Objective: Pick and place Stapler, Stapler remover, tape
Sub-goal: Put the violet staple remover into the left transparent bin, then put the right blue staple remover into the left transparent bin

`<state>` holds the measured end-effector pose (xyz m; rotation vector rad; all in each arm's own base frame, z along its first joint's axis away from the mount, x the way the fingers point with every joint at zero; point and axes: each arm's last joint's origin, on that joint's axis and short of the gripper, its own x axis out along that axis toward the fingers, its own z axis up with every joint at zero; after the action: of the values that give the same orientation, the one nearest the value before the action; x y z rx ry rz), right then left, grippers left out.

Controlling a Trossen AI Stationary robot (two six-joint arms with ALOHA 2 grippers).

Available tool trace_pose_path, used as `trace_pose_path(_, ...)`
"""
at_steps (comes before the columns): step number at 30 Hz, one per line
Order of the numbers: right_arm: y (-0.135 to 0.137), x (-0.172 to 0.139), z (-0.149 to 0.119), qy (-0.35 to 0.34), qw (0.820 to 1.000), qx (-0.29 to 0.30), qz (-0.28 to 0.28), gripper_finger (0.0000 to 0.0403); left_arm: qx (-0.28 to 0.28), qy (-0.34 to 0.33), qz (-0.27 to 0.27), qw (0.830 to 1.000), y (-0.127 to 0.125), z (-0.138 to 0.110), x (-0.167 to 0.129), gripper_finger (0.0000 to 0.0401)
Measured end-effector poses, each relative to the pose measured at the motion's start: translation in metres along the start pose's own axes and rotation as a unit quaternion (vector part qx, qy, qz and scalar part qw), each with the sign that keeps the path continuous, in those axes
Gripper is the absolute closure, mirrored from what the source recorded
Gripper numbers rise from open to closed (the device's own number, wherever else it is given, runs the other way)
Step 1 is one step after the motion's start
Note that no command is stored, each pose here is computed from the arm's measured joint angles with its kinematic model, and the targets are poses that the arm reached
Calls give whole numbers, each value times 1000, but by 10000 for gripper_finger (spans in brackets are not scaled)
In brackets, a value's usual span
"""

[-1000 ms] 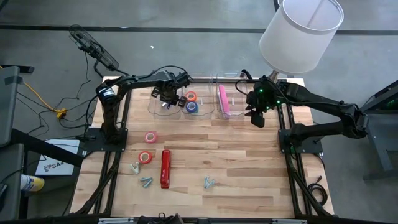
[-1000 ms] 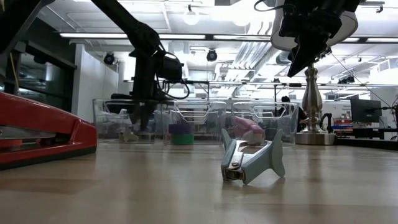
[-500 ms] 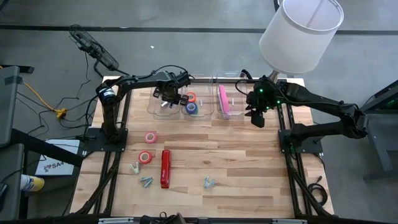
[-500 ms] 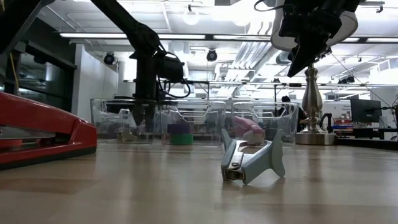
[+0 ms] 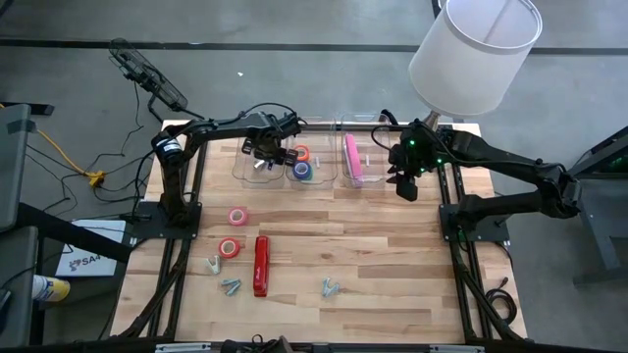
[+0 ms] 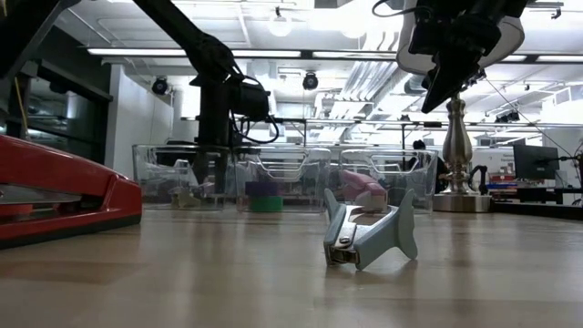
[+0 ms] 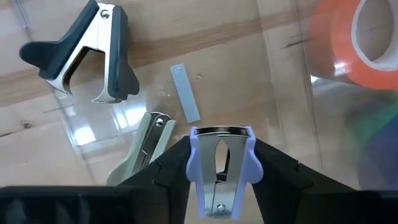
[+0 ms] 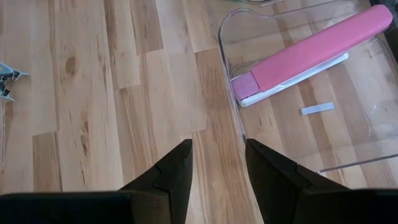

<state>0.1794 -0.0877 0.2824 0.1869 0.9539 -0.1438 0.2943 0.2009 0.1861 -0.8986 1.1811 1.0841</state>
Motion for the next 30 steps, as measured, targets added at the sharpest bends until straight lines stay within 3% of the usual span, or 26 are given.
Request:
trace_pose_path(12,0,0,-1,2,1000,1,0,263,14,0,-2,1000,0,1,-1,165)
trace_pose_path(21,0,0,-1,3,1000,1,1,263,33,-31,-7,999,-7,14,-25,158)
trace_pose_path(30,0,0,-2,11,1000,3,2,263,59,-51,35,996,-6,24,-60,158)
